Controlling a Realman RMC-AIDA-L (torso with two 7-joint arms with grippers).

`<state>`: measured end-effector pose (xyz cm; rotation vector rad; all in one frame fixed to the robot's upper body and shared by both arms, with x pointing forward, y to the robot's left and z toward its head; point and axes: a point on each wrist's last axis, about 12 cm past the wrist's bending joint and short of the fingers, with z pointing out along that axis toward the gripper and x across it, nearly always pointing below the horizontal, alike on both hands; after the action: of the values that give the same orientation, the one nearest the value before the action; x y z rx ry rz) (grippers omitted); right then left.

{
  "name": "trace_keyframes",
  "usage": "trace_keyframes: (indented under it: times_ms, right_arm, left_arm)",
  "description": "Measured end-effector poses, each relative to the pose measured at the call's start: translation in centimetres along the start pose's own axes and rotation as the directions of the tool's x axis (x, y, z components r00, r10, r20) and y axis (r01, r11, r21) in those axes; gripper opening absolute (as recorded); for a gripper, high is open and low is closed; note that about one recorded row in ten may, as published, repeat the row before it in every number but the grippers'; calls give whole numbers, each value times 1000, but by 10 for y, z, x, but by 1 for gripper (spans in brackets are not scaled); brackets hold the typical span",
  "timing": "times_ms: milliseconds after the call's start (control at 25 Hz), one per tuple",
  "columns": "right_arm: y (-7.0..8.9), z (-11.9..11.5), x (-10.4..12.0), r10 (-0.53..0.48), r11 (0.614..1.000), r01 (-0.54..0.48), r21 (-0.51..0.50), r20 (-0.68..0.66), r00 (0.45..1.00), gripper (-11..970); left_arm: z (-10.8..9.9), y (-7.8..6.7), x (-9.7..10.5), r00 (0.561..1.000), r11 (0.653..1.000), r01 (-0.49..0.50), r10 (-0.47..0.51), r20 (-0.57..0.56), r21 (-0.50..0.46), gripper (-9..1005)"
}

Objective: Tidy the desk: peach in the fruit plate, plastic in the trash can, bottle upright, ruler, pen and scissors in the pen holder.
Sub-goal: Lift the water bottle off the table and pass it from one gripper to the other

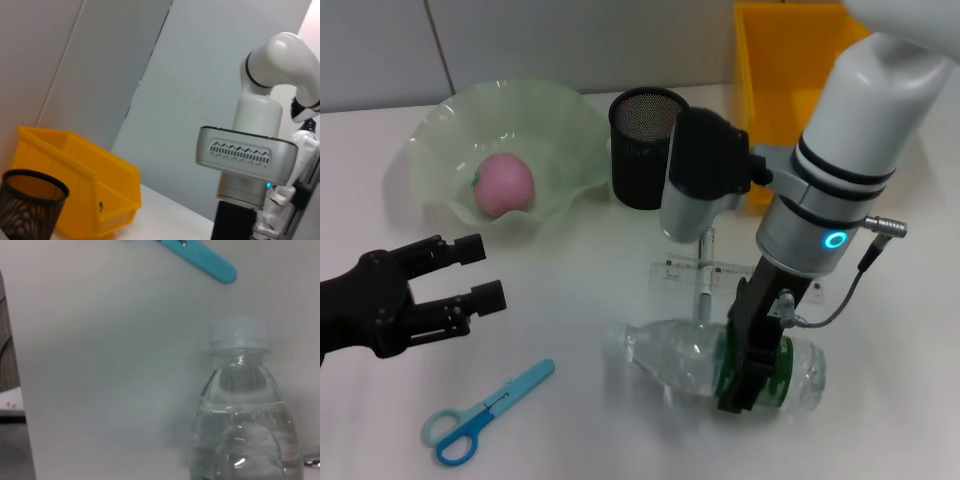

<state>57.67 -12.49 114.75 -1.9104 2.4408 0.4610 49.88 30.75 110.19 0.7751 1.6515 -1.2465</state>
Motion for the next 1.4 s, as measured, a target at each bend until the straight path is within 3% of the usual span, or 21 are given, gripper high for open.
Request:
trace_keyframes:
  times_ms: [320, 480, 640, 840, 880, 1000, 1080, 1120, 1160, 1200, 1280, 1400]
  right_arm:
    - [-6, -18, 4, 9, 1000, -3, -29, 217, 976, 773]
    - [-13, -28, 16, 29, 999, -15, -40, 398, 917, 774]
    - [-17, -30, 25, 41, 999, -27, -37, 473, 880, 776]
    - [-16, -27, 38, 35, 999, -17, -36, 595, 803, 777]
    - [-17, -24, 41, 35, 999, -20, -30, 643, 765, 777]
    - [-17, -21, 43, 28, 999, -10, -31, 684, 729, 778]
    - [-15, -19, 43, 4, 999, 22, -24, 756, 654, 779]
    - [-15, -19, 43, 4, 999, 22, -24, 756, 654, 779]
    - [-13, -17, 43, -13, 999, 45, -18, 795, 606, 779]
    - [-13, -17, 43, -13, 999, 45, -18, 795, 606, 780]
    - [-14, -13, 41, -22, 998, 64, -16, 836, 549, 780]
    - [-15, -10, 39, -27, 997, 73, -12, 855, 519, 781]
  left_arm:
    - [-7, 2, -1, 997, 998, 8, -3, 79, -61, 757]
    - [-9, 2, -1, 993, 996, 13, -3, 120, -87, 756]
    - [-10, 3, 0, 988, 994, 26, -9, 154, -104, 755]
    - [-10, 5, 4, 974, 989, 72, -42, 224, -127, 754]
    - [-9, 5, 5, 971, 988, 79, -47, 235, -131, 754]
    - [-5, 6, 7, 962, 986, 103, -65, 264, -130, 754]
    - [0, 6, 9, 959, 987, 116, -80, 273, -116, 753]
    - [3, 6, 9, 957, 987, 121, -87, 276, -108, 753]
    - [5, 6, 10, 956, 987, 126, -93, 280, -103, 753]
    - [6, 6, 11, 954, 986, 131, -97, 282, -102, 753]
    - [8, 7, 12, 953, 986, 134, -100, 284, -102, 752]
    - [13, 8, 12, 947, 985, 148, -114, 301, -92, 752]
